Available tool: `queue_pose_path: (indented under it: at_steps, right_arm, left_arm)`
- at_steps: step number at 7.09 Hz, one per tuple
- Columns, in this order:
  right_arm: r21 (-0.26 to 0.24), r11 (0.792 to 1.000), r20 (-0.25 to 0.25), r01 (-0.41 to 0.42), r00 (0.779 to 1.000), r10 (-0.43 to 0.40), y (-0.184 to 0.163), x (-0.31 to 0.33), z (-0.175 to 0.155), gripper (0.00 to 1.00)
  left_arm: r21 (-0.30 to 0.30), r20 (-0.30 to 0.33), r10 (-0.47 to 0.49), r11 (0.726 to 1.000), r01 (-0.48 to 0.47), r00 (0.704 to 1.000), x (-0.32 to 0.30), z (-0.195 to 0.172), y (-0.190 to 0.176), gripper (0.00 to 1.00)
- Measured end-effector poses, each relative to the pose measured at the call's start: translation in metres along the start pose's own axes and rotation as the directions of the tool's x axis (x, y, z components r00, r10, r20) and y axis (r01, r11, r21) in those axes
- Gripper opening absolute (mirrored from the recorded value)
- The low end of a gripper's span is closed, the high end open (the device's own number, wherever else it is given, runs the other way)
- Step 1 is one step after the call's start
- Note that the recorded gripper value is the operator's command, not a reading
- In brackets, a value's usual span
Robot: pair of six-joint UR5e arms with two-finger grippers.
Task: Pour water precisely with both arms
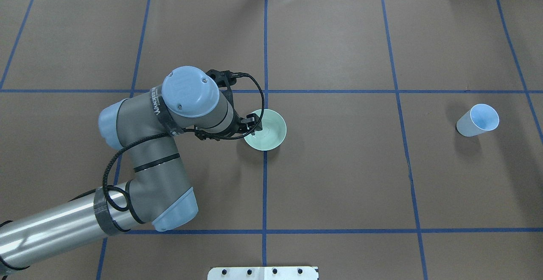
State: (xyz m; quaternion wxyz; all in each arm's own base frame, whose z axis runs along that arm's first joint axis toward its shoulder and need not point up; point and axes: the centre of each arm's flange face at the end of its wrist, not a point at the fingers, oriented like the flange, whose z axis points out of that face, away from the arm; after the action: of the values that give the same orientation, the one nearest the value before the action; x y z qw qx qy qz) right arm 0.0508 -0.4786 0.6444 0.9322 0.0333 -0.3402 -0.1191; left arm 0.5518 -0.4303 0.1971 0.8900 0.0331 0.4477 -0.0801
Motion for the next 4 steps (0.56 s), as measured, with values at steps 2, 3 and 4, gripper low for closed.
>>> queue_pose_path:
  at_steps: [2,3,4]
  right_arm:
    - [0.001,1.0,0.0,0.001,1.0,-0.001,0.0,0.0,0.0,1.0]
    - [0.003,1.0,-0.001,0.002,1.0,-0.002,-0.001,-0.001,-0.001,1.0]
    - [0.004,1.0,-0.001,0.004,1.0,-0.004,-0.003,-0.001,-0.002,1.0]
  left_arm:
    - [-0.002,0.021,0.004,1.0,-0.004,1.0,0.005,0.017,-0.004,0.7]
    - [-0.003,0.023,0.009,1.0,-0.009,1.0,0.004,0.027,-0.007,0.65]
    - [-0.002,0.021,0.012,1.0,-0.012,1.0,0.002,0.035,-0.009,0.51]
